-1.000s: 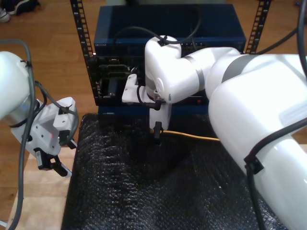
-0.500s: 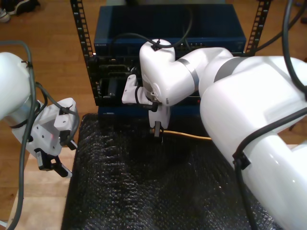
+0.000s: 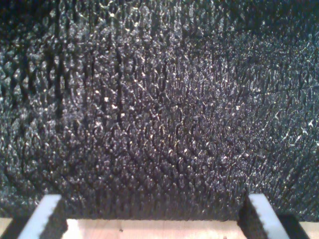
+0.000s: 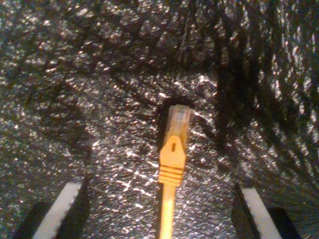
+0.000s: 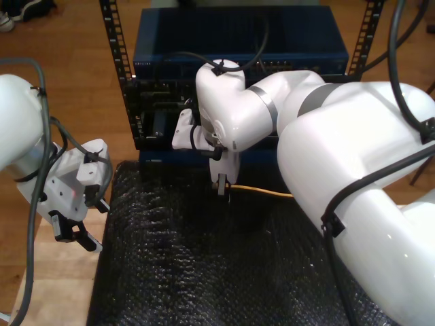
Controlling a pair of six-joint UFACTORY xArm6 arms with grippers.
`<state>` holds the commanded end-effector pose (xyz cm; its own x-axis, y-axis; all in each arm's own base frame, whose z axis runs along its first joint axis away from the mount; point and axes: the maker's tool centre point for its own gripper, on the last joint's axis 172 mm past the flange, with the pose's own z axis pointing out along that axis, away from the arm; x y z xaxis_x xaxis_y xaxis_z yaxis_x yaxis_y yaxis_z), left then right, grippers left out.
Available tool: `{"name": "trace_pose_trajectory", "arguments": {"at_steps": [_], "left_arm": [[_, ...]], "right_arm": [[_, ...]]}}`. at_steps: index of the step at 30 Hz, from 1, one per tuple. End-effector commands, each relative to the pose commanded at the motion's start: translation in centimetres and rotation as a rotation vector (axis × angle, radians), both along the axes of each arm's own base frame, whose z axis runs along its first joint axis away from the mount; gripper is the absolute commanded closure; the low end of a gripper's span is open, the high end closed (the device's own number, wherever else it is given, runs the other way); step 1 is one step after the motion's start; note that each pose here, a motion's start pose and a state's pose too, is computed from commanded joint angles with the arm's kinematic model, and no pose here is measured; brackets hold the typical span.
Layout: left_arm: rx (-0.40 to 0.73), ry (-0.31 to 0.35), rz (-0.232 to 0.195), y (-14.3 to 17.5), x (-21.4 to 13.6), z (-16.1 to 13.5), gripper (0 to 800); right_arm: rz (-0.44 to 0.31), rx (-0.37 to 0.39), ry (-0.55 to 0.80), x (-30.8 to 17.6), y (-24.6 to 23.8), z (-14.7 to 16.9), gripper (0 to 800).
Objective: Grab the cable and plug it in
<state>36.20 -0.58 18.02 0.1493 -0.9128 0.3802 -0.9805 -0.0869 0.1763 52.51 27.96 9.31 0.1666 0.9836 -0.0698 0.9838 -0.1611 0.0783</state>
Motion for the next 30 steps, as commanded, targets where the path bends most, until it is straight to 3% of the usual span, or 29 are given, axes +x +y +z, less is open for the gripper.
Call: {"name": "trace_pose_trajectory", "arguments": {"at_steps": [30], "left_arm": [[0.0,0.0,0.0,0.0,0.0,0.0,0]], "right_arm": [[0.034,-0.042,-0.017,-0.2,0.8,-1.3,273]]}}
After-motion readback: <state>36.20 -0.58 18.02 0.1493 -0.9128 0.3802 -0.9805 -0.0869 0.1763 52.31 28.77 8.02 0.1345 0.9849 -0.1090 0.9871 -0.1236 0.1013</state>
